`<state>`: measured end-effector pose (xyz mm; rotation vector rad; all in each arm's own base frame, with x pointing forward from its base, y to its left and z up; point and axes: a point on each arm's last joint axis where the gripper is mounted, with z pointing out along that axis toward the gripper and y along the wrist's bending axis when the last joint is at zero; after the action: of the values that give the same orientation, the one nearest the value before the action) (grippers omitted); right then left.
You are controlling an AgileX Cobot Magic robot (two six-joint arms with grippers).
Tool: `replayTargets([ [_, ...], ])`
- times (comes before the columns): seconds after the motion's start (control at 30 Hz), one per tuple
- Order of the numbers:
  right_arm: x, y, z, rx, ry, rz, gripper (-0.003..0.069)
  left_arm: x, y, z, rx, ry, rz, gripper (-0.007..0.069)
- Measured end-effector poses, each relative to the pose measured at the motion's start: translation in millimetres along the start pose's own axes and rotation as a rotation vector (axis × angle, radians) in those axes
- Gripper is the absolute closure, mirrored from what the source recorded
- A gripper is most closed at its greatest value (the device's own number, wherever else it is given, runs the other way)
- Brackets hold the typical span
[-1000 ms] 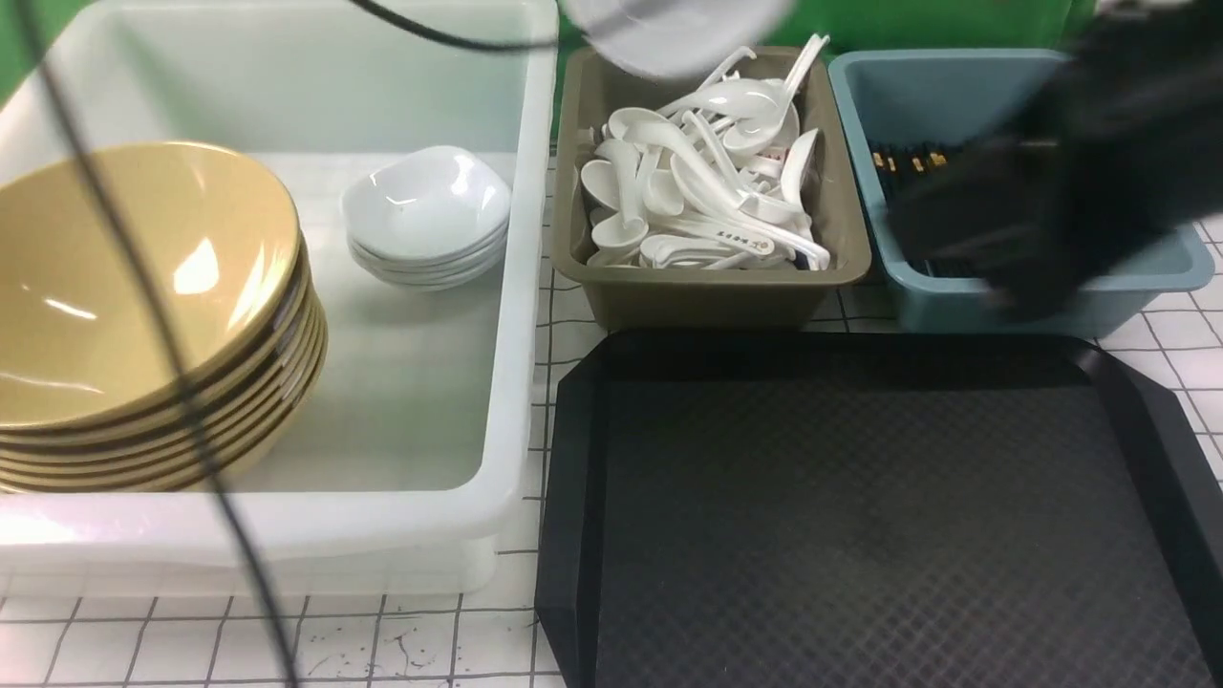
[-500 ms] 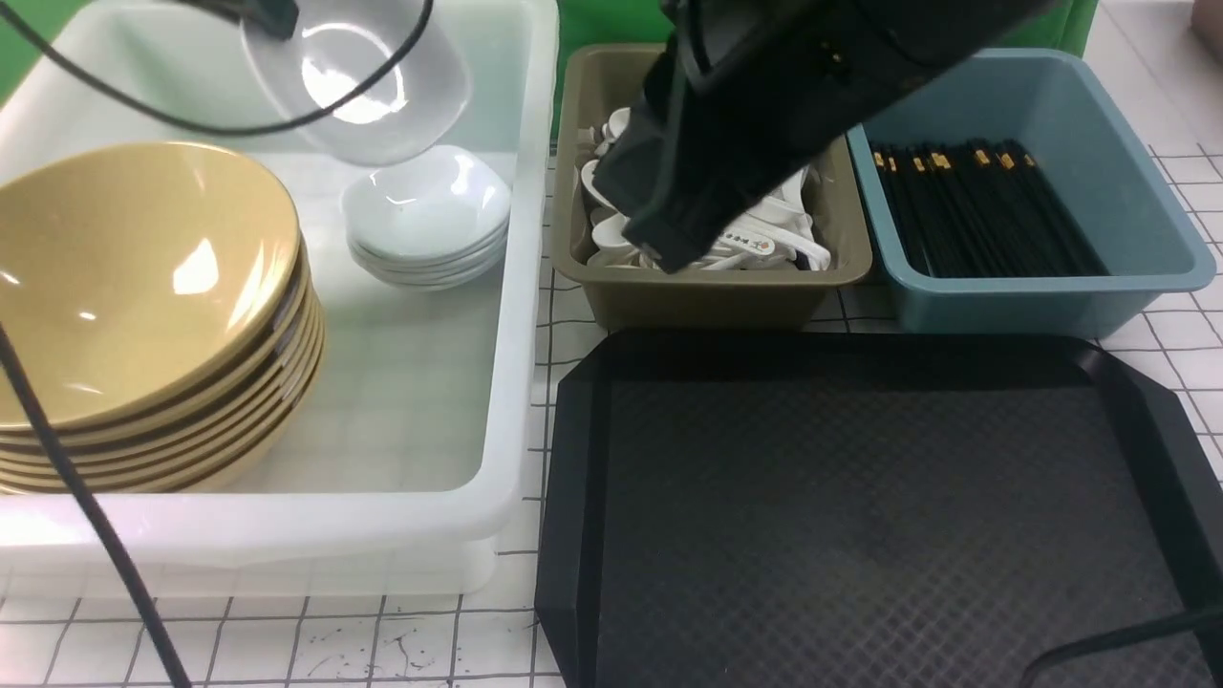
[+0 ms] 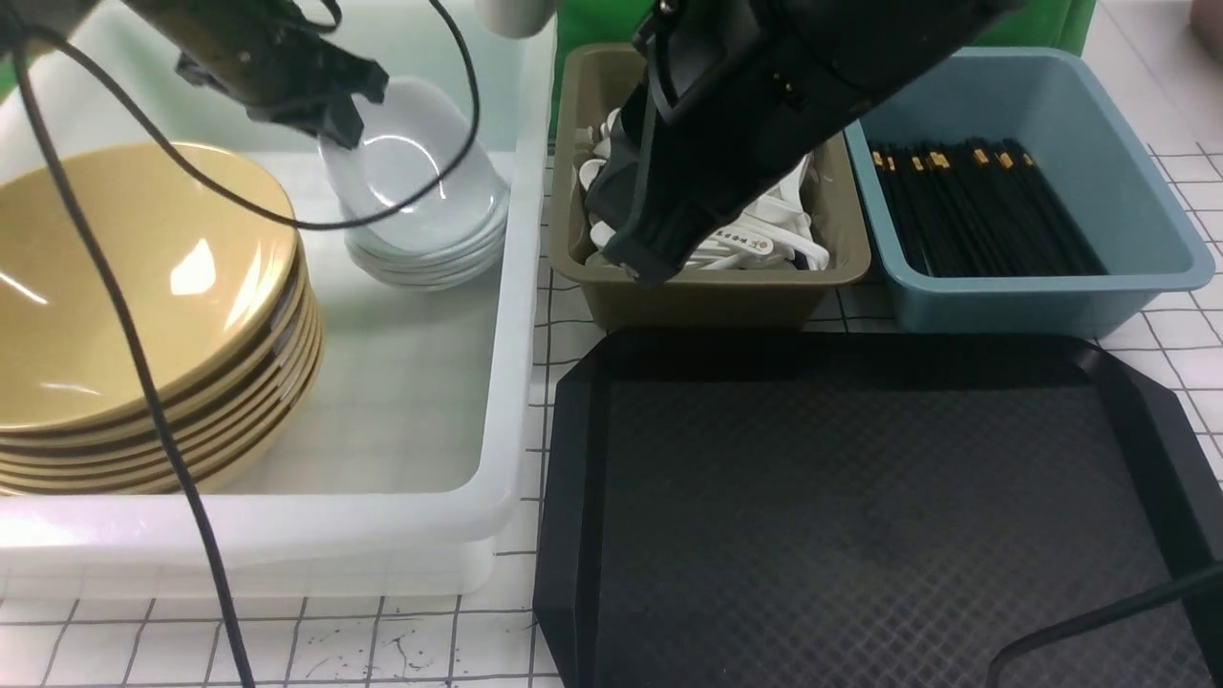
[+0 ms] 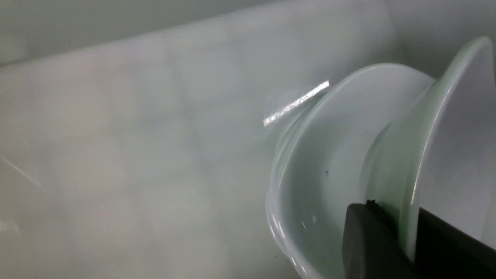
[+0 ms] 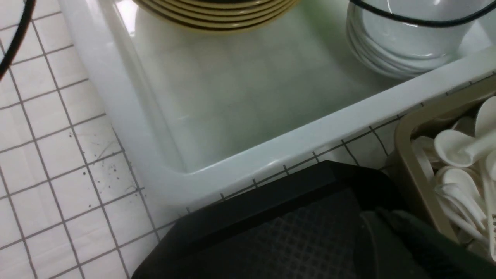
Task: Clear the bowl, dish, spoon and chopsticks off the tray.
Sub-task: Use the left arm to put the plate into the large storage box on the left
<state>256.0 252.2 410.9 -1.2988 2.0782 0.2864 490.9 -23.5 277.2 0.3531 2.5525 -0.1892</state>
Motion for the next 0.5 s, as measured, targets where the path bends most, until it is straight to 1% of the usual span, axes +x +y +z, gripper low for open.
replayTargets([
  [0.1,0.7,-0.7,5.1,0.0,0.015,-0.002,0.0598,1.9,2.0,8.6,0.0,0.008,0.0,0.0521],
  [0.13,1.1,-0.8,6.7,-0.001,0.021,-0.002,0.0597,2.3,2.3,9.8,0.0,0.011,0.006,0.048],
  [0.17,1.7,-0.7,7.5,-0.003,0.028,-0.002,0.0596,2.5,2.3,10.4,0.0,0.013,0.007,0.0455],
  [0.23,3.1,-0.6,8.5,-0.006,0.045,-0.004,0.0594,2.8,2.5,11.3,0.001,0.015,0.012,0.0372],
  [0.27,4.3,-0.4,8.9,-0.009,0.059,-0.005,0.0592,2.9,2.6,11.4,0.0,0.015,0.015,0.0302],
  [0.3,4.7,-0.3,8.9,-0.009,0.063,-0.005,0.0592,3.0,2.7,11.8,-0.001,0.017,0.015,0.0272],
  [0.33,5.5,-0.4,8.8,-0.009,0.072,-0.007,0.0591,2.9,2.7,11.6,-0.001,0.017,0.016,0.0214],
  [0.47,9.4,0.1,8.4,-0.014,0.115,-0.012,0.0588,-4.9,1.7,-0.4,-0.003,0.003,0.029,0.0063],
  [0.5,9.6,0.1,8.4,-0.014,0.118,-0.012,0.0588,-6.4,1.6,-2.5,-0.004,-0.003,0.031,0.0059],
])
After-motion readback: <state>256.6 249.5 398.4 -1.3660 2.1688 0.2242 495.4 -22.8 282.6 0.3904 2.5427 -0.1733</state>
